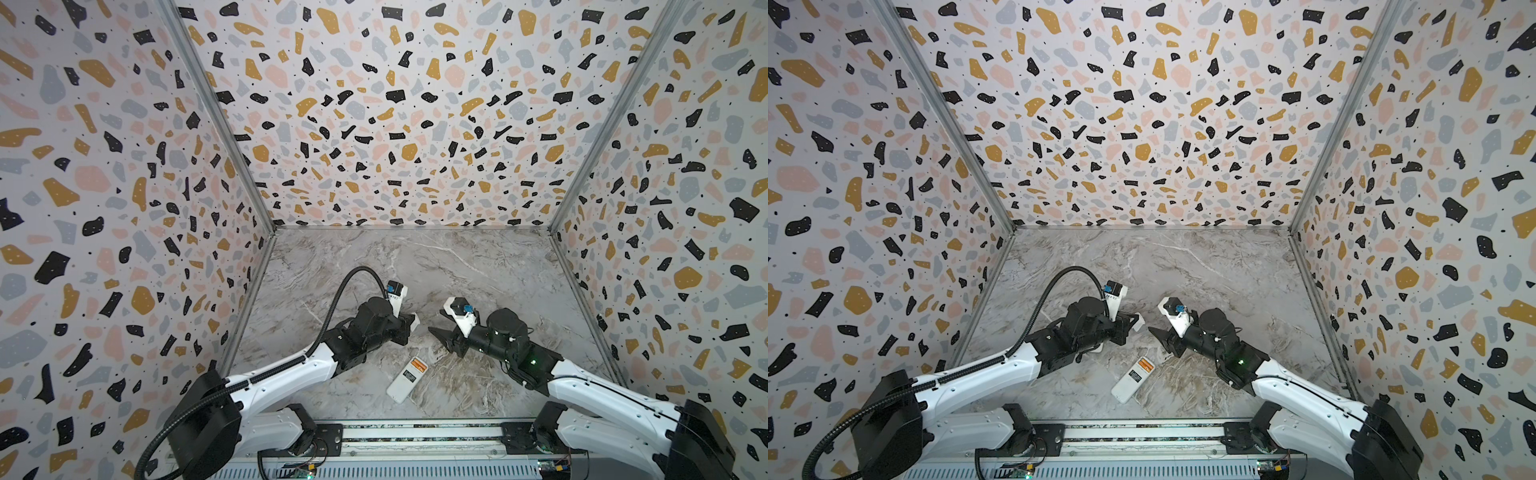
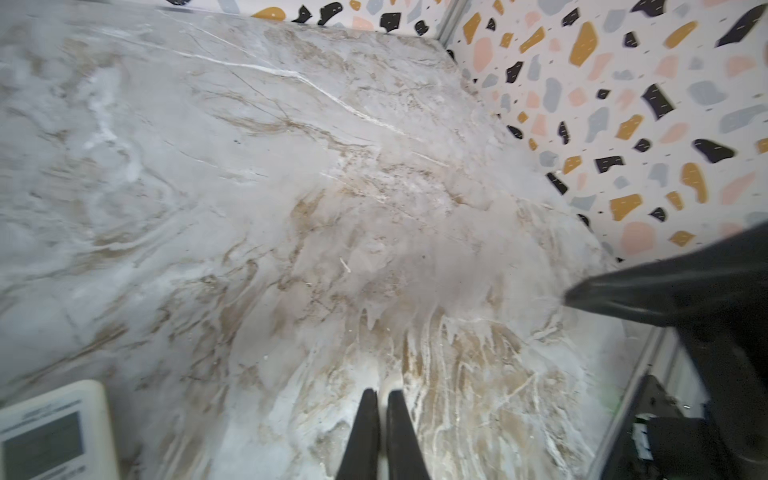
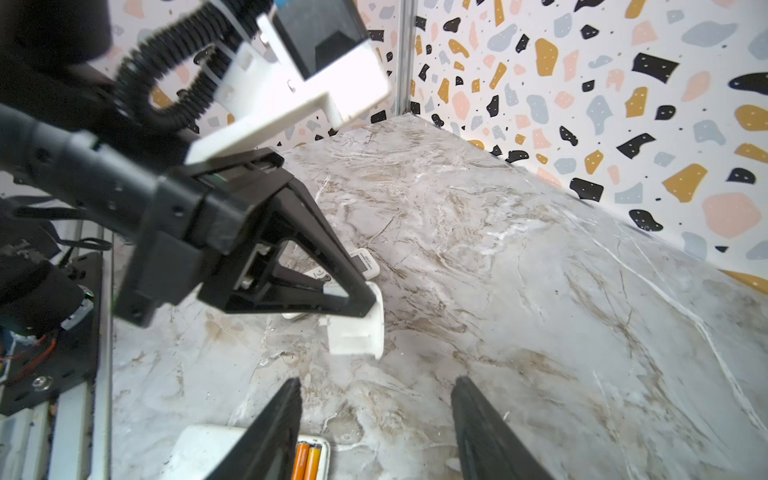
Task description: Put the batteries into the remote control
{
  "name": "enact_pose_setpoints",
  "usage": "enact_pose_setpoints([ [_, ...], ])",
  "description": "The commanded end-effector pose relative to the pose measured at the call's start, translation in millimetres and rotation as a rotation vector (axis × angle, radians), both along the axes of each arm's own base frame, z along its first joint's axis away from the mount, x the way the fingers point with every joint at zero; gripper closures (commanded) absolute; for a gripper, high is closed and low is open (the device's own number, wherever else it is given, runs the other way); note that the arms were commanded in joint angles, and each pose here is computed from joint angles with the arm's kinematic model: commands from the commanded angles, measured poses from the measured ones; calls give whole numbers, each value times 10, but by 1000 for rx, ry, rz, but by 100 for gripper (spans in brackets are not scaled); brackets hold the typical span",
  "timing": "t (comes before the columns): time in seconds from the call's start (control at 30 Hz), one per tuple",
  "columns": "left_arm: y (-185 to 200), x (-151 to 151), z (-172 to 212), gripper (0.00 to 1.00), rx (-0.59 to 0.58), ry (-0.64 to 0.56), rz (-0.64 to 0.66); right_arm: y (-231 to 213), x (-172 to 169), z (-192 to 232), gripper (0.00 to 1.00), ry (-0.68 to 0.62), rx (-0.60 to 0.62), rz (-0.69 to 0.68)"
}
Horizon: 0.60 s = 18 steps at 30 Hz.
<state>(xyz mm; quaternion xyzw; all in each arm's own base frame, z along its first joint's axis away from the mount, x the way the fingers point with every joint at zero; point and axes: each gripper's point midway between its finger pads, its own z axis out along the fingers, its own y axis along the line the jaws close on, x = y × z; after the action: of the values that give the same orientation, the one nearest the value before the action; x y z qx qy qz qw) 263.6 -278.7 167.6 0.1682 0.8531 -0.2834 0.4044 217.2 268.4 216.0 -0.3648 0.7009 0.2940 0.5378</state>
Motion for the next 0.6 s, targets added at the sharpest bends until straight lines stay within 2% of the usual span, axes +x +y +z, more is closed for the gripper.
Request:
enact_pose_setpoints([
  [0.0,102,162,46,100,138,-91,63,-269,77,21,31,71,38,-129],
  [0.1,85,229,20,100,239,-128,96,-483,163,-45,26,122,45,-223],
  [0.33,-148,234,-289,100,530,-199,106,-1020,444,-296,25,276,34,-461],
  [0.57,-463,139,-637,100,715,-226,61,-1264,481,-363,25,324,47,-520],
])
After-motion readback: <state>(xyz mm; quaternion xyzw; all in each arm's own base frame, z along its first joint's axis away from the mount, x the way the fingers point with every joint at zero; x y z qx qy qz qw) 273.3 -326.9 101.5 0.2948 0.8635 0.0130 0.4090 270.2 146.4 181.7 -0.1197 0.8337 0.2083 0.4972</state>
